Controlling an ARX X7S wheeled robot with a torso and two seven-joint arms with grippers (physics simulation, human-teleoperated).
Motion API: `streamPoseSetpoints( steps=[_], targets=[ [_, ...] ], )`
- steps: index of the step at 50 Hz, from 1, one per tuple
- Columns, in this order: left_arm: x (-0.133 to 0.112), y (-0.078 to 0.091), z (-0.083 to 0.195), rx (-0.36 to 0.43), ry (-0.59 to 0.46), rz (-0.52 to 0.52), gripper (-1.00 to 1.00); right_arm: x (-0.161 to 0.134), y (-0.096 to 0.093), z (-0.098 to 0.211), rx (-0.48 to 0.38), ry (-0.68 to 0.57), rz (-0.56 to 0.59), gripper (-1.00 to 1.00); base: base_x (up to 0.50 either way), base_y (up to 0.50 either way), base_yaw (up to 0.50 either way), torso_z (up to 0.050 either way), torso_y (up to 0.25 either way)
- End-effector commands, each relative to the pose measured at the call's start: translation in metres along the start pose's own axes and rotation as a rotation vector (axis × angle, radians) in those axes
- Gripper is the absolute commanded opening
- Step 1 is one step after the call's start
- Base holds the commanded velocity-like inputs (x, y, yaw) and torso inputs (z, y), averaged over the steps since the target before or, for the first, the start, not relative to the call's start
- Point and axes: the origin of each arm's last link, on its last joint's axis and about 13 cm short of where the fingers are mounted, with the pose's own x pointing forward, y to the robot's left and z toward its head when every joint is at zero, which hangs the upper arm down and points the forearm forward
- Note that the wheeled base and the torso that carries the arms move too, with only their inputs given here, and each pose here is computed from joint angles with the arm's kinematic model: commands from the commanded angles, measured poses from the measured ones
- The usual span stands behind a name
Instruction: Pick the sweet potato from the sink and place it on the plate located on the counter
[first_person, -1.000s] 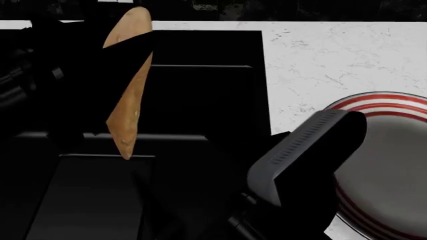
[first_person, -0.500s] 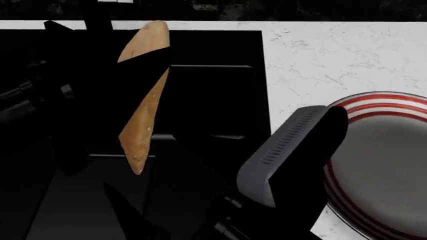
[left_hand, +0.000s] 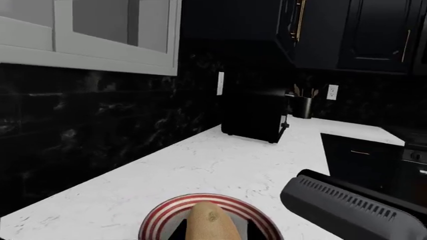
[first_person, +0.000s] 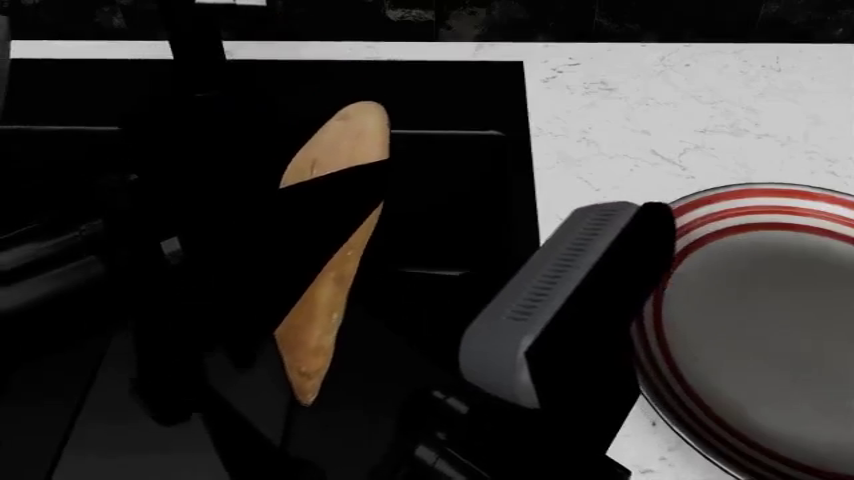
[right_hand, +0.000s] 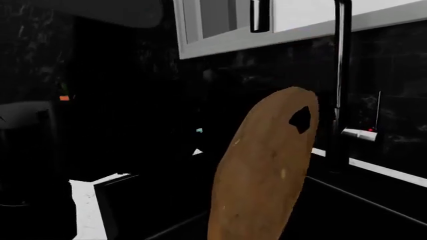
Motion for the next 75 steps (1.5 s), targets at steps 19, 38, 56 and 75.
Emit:
streamPoseSetpoints(
  steps=[19,38,56,75],
  targets=[
    [-0.002,-0.01,-0.005,-0.014,-0.003,-0.057,-1.0,0.001,0.002,0.0,-0.009,0.003,0.01,-1.0,0.0,0.0,0.0,0.0,0.001],
    [-0.022,-0.012,0.002,0.039,-0.004,0.048,1.0,-0.004,-0.012,0.0,-0.076,0.024,-0.129,-1.0,0.0,0.0,0.0,0.0,0.001],
    [-0.043,-0.015,0.011,0.105,-0.029,0.188,1.0,-0.015,-0.019,0.007,-0.199,0.061,-0.277,-1.0,0.0,0.0,0.0,0.0,0.001],
    [-0.043,-0.032,-0.01,0.251,0.049,0.489,1.0,-0.021,-0.005,0.017,-0.376,0.116,-0.489,-1.0,0.0,0.0,0.0,0.0,0.001]
  ],
)
